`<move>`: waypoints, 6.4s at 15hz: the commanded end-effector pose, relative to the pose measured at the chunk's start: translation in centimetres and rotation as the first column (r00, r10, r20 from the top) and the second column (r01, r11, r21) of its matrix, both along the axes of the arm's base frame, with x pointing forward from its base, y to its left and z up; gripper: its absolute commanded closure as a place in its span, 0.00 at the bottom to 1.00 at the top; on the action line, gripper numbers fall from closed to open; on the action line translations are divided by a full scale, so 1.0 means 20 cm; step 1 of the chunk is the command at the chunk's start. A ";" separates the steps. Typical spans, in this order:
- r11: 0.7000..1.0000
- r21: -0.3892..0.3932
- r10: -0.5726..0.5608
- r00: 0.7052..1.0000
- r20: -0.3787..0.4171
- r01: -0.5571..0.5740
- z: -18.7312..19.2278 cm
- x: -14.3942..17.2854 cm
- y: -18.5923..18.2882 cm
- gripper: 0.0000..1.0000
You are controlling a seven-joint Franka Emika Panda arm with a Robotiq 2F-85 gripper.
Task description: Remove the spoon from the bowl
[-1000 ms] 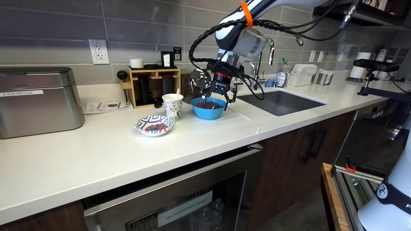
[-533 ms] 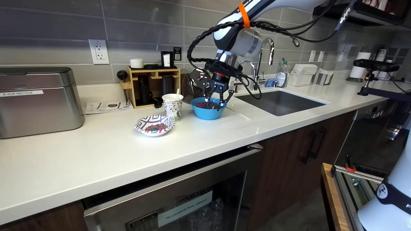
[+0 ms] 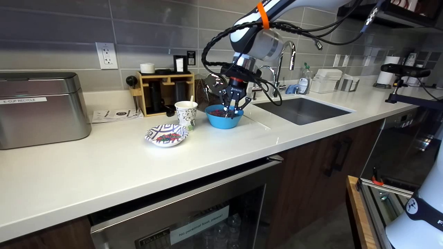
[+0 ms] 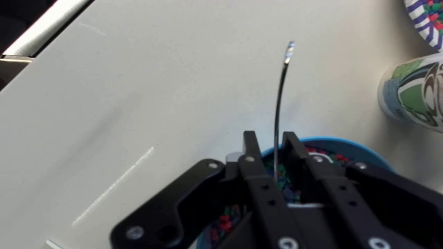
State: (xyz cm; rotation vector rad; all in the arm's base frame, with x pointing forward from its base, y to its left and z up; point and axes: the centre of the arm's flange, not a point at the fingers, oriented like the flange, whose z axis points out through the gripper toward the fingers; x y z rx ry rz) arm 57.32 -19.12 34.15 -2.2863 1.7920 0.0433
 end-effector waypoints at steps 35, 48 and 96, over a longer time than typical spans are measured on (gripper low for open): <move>0.911 -0.341 0.233 0.972 -0.042 -0.233 0.30 -0.19 0.21 0.99; 0.907 -0.080 0.403 0.798 0.447 -0.413 0.44 -0.57 0.06 0.99; 0.974 0.151 0.023 0.731 0.682 -0.171 -0.39 -0.76 -0.83 0.99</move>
